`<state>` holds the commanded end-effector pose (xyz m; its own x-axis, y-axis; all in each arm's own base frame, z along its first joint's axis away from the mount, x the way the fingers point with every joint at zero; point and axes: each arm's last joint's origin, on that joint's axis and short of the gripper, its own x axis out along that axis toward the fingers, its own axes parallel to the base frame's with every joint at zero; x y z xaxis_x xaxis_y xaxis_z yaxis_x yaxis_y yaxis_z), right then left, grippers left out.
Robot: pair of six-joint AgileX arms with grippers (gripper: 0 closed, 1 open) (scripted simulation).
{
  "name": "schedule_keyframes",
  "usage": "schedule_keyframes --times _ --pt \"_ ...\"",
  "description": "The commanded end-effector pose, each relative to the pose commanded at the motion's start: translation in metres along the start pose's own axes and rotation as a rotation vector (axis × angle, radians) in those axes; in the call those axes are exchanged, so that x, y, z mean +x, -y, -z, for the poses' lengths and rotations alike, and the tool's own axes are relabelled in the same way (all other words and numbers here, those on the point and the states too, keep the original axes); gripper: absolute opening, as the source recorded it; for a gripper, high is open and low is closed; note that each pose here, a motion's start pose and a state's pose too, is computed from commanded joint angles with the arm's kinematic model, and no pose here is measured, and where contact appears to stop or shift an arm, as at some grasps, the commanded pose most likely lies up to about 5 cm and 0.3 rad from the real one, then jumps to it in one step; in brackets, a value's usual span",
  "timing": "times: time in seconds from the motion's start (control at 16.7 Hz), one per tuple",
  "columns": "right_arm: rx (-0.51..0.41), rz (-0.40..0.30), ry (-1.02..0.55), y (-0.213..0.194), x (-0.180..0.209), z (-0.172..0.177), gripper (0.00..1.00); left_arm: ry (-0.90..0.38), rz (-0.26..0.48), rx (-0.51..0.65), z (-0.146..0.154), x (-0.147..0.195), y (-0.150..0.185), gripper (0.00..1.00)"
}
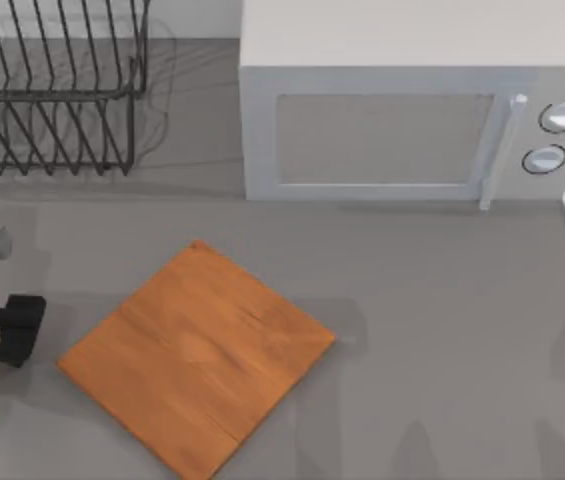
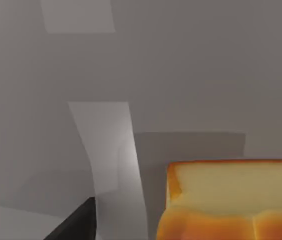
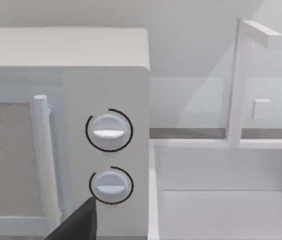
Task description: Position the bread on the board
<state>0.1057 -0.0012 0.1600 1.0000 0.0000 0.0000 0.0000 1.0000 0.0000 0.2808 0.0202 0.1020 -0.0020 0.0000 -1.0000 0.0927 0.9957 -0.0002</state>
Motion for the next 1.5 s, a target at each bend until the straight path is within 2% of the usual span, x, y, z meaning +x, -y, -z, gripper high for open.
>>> schedule_keyframes --times 0.6,1.08,1.32,1.5 --pt "0.0 0.0 0.0 0.0 0.0 0.0 1.0 0.0 0.0 0.0 0.0 0.0 0.0 0.02" --pt "0.0 0.0 0.0 0.0 0.0 0.0 1.0 0.0 0.0 0.0 0.0 0.0 0.0 0.0" --pt "0.0 0.0 0.0 0.0 0.0 0.0 1.0 0.04 -0.002 0.002 -0.006 -0.023 0.0 0.0" --pt "0.0 0.0 0.0 0.0 0.0 0.0 1.0 0.024 0.001 0.006 -0.008 -0.05 0.0 0.0"
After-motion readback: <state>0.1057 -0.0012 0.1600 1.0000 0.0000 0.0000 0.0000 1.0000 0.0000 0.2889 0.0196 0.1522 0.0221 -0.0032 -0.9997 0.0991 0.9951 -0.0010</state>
